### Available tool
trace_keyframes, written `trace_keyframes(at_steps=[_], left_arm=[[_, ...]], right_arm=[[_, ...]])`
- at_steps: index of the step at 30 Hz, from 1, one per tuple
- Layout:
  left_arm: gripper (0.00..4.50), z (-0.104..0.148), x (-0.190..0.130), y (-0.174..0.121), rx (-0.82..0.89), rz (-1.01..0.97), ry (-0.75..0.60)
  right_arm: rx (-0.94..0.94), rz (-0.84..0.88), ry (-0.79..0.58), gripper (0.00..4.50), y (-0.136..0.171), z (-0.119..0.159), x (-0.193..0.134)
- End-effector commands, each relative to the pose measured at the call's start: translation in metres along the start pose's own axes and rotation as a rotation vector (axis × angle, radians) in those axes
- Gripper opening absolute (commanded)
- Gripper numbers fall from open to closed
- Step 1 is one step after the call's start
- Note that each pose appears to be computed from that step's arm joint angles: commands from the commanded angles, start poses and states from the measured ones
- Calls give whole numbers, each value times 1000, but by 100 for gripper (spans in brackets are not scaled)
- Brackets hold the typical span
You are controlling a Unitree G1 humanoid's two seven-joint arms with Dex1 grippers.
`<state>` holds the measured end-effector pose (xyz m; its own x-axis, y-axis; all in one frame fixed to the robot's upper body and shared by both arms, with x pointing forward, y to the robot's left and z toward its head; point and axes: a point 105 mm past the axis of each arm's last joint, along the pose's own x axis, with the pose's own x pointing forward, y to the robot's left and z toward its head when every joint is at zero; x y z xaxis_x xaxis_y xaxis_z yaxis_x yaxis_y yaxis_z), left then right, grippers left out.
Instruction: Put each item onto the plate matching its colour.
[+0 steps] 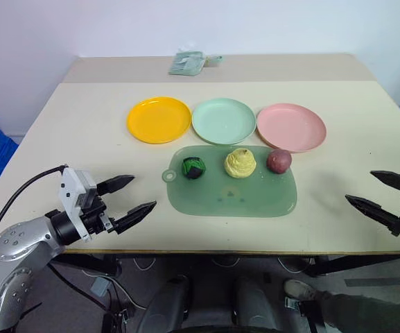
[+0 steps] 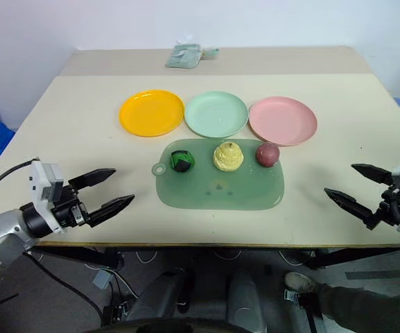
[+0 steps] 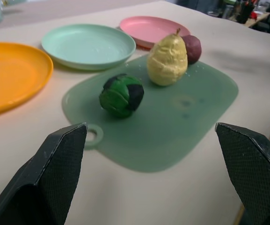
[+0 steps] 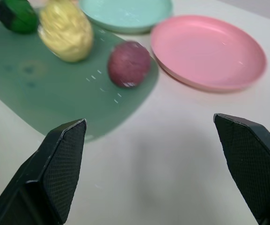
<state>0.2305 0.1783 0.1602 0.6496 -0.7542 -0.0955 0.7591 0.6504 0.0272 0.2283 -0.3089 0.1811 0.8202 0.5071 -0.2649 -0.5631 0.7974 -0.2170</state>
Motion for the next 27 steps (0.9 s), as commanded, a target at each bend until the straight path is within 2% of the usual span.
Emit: trace_keyframes(at_steps=[1,19,27], left_arm=[[450,6,-3,-1,48,-2,-10],[450,4,10,2,71,40,-49],[450,10,27,9,11,61,-73]], right_arm=[[-42,9,-21,444,2,17,-1],[-44,60,-77,444,25,31,25],[-65,168,-165,444,44,49,48]])
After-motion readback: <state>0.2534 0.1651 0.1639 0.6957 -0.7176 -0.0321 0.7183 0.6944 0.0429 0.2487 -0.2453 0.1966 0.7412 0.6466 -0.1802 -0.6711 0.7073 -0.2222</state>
